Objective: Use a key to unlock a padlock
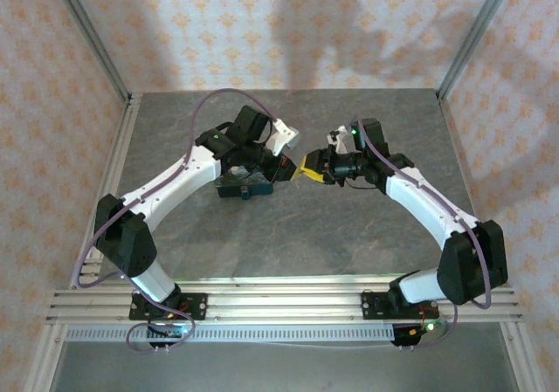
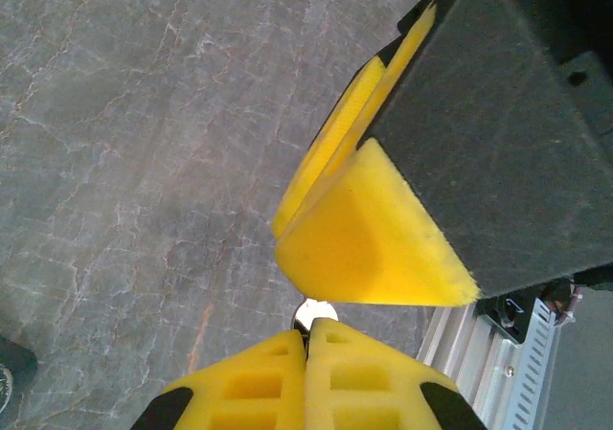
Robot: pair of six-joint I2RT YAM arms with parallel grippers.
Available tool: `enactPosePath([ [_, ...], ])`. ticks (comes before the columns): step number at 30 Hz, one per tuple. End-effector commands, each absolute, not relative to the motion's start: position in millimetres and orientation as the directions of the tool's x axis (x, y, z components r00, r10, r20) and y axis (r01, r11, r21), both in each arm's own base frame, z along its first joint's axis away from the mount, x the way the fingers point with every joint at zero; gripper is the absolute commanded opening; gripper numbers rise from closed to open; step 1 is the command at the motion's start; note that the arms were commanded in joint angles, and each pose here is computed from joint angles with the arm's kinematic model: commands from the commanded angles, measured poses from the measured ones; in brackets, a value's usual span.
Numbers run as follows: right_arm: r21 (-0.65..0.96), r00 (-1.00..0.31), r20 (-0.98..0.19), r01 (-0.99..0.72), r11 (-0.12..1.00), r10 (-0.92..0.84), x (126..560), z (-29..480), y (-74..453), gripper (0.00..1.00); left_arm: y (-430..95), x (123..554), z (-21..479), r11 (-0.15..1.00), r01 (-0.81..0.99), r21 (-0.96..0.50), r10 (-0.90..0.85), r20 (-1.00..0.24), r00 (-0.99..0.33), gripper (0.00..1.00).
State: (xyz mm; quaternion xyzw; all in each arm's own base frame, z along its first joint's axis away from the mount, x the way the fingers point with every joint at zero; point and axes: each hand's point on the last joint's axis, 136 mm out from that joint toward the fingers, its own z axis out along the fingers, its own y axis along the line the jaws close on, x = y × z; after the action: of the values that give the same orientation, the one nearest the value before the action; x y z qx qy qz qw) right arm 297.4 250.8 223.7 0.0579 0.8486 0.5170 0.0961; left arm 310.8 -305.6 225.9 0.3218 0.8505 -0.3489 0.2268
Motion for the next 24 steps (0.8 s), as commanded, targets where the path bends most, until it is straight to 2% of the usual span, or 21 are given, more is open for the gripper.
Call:
enactPosePath([
  [1, 0.912, -0.974, -0.127, -0.042, 0.408, 0.185, 301, 240, 258, 0.26, -305, 310, 246, 0.534, 0.715, -0.451, 0.363, -0.642, -0.676, 0.00],
  [11, 0.919, -0.973, -0.122, -0.035, 0.392, 0.198, 301, 240, 258, 0.11, -305, 309, 248, 0.532, 0.716, -0.452, 0.356, -0.647, -0.674, 0.00],
  [15, 0.920, -0.972, -0.123, -0.035, 0.391, 0.202, 300, 239, 258, 0.00, -303, 308, 248, 0.536, 0.714, -0.451, 0.355, -0.647, -0.675, 0.00],
  [20, 0.911, -0.965, -0.160, -0.064, 0.407, 0.206, 300, 240, 255, 0.00, -297, 313, 249, 0.575, 0.699, -0.425, 0.335, -0.657, -0.675, 0.00],
  [21, 0.903, -0.960, -0.184, -0.079, 0.422, 0.213, 301, 240, 253, 0.00, -295, 314, 250, 0.590, 0.693, -0.414, 0.328, -0.662, -0.675, 0.04],
  [24, 0.864, -0.937, -0.270, -0.134, 0.486, 0.221, 302, 242, 244, 0.00, -285, 318, 258, 0.631, 0.676, -0.380, 0.297, -0.687, -0.663, 0.27],
])
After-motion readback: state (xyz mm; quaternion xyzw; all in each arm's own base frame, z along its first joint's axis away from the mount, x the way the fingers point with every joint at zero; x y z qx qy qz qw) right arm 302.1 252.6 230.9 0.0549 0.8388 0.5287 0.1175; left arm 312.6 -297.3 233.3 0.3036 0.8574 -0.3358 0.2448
